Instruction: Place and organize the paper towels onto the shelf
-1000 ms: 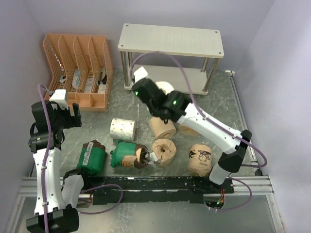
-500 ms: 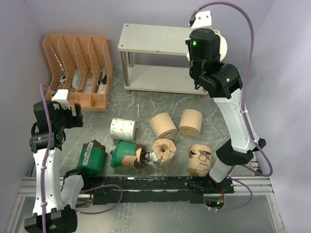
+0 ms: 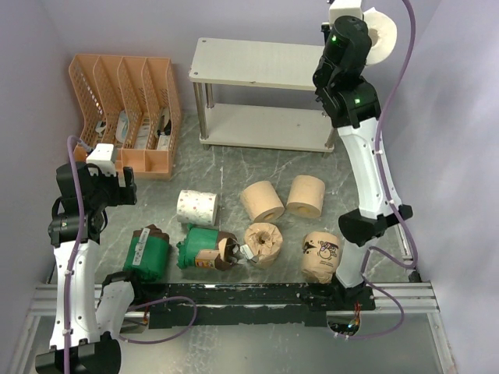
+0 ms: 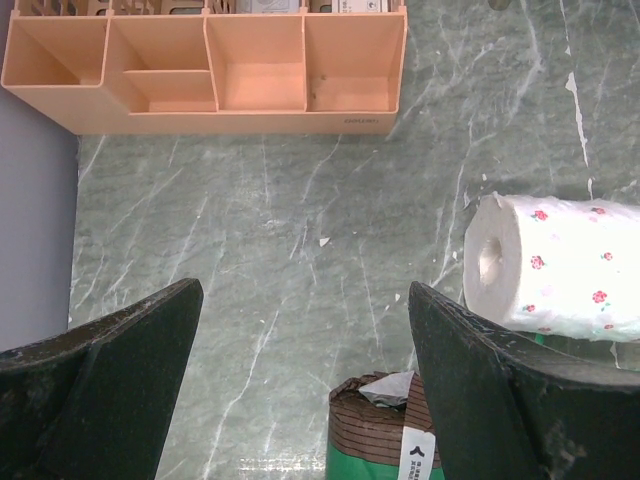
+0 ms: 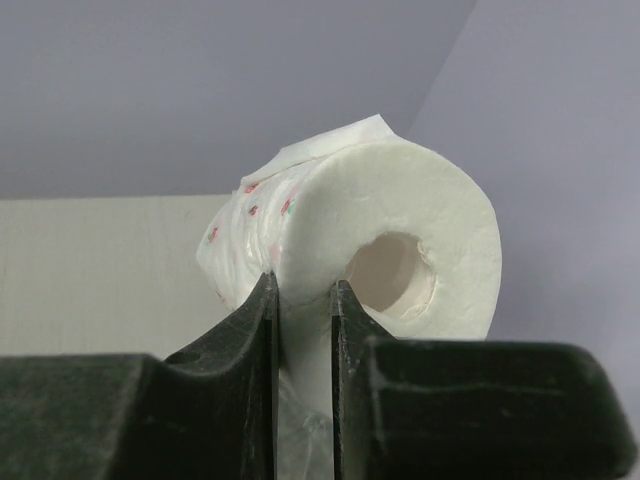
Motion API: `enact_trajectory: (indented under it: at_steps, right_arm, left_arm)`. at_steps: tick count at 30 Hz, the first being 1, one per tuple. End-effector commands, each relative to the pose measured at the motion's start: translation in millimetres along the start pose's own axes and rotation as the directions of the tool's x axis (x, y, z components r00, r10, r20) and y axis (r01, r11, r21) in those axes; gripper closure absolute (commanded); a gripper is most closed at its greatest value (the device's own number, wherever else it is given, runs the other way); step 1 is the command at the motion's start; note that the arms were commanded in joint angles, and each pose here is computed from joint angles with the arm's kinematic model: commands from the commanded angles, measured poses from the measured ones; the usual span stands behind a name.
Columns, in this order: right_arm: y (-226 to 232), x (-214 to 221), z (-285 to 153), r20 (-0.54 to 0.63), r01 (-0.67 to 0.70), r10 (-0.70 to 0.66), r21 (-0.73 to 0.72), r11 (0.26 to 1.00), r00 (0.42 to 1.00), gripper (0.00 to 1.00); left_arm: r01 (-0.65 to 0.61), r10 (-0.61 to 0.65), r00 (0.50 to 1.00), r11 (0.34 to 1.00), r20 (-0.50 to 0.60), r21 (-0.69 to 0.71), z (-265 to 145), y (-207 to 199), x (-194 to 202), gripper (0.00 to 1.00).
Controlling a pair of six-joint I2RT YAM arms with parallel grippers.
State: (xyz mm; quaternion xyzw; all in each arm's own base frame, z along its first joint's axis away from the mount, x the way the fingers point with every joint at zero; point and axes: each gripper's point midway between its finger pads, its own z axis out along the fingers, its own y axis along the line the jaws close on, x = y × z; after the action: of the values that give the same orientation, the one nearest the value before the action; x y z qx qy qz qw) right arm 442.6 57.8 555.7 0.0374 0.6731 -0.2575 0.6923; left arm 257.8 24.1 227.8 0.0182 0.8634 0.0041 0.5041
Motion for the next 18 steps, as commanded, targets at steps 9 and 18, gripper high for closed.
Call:
enact_trajectory:
  at_steps: [9, 18]
  right_arm:
    - [29.0, 22.9, 58.0, 0.021, -0.095, 0.097, -0.109, 0.989, 0.995, 1.0]
    - [33.7, 59.9, 86.2, -0.051, -0.107, 0.101, -0.142, 0.984, 0.994, 1.0]
  left_arm:
    - [-0.025, 0.026, 0.999, 0.999, 0.043, -0.021, -6.4, 1.3, -11.8, 0.05]
    - [-0.023, 0.024, 0.999, 0.999, 0.038, -0.032, -5.4, 3.4, -11.1, 0.05]
